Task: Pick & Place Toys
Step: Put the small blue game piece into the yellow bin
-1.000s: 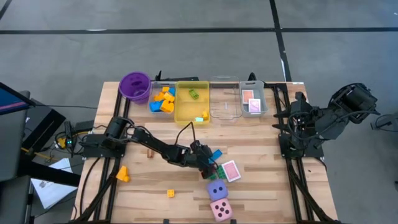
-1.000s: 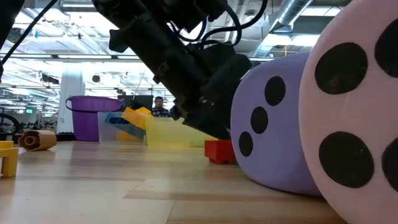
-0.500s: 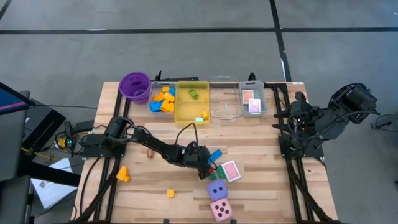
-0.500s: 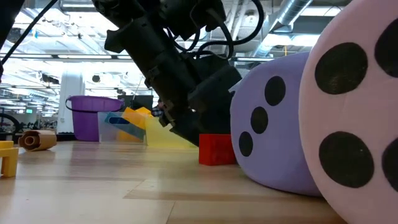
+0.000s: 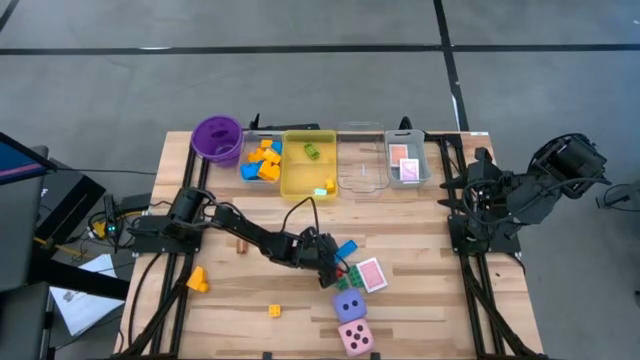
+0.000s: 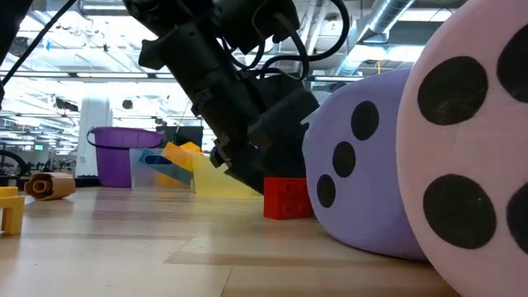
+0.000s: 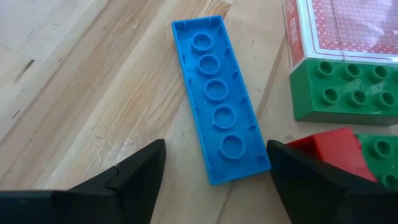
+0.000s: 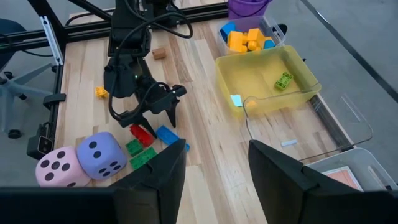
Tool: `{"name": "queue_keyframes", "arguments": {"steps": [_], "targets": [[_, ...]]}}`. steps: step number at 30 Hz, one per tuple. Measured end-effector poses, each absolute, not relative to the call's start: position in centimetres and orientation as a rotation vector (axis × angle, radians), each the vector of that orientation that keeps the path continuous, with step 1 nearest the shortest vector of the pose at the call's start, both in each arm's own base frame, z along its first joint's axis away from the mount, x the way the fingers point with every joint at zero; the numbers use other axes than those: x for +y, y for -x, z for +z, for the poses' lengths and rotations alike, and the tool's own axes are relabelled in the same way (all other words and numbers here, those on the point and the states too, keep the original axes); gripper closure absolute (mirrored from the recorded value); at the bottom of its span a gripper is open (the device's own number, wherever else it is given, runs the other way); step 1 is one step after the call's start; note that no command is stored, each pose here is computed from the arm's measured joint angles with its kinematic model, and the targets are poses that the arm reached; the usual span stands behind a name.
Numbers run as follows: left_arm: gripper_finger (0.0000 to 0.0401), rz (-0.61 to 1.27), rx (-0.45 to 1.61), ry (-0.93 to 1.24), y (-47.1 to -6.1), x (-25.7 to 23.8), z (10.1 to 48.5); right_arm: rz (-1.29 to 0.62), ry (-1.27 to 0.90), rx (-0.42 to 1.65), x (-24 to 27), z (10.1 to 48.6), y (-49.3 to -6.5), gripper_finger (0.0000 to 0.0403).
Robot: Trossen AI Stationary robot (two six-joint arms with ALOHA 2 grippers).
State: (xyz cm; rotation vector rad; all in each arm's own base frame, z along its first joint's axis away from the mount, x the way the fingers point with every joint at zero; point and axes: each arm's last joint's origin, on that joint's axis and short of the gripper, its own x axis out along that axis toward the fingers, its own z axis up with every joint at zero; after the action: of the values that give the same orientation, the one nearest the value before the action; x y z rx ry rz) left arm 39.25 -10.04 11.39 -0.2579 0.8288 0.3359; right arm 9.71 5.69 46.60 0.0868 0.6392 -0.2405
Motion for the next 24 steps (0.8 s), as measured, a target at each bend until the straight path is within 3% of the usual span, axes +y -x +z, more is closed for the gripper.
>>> {"name": "queue_keyframes", "arguments": {"steps": [14, 19, 24], "targets": [[0.0275, 0.321, 0.818, 0.286, -39.5, -9.6, 11.5, -0.261, -0.078, 0.622, 5.6, 46.7, -9.7, 0.0235], [0.0279, 0.339, 0.742, 0.322, -40.2, -8.3, 12.4, -0.271, -0.073, 0.614, 5.6, 46.7, -9.7, 0.0235], [0.0269, 0.422, 0.534, 0.341, -41.0, -5.6, 16.5, -0.283, -0.066, 0.606, 5.6, 46.7, -9.8, 0.0235]]}}
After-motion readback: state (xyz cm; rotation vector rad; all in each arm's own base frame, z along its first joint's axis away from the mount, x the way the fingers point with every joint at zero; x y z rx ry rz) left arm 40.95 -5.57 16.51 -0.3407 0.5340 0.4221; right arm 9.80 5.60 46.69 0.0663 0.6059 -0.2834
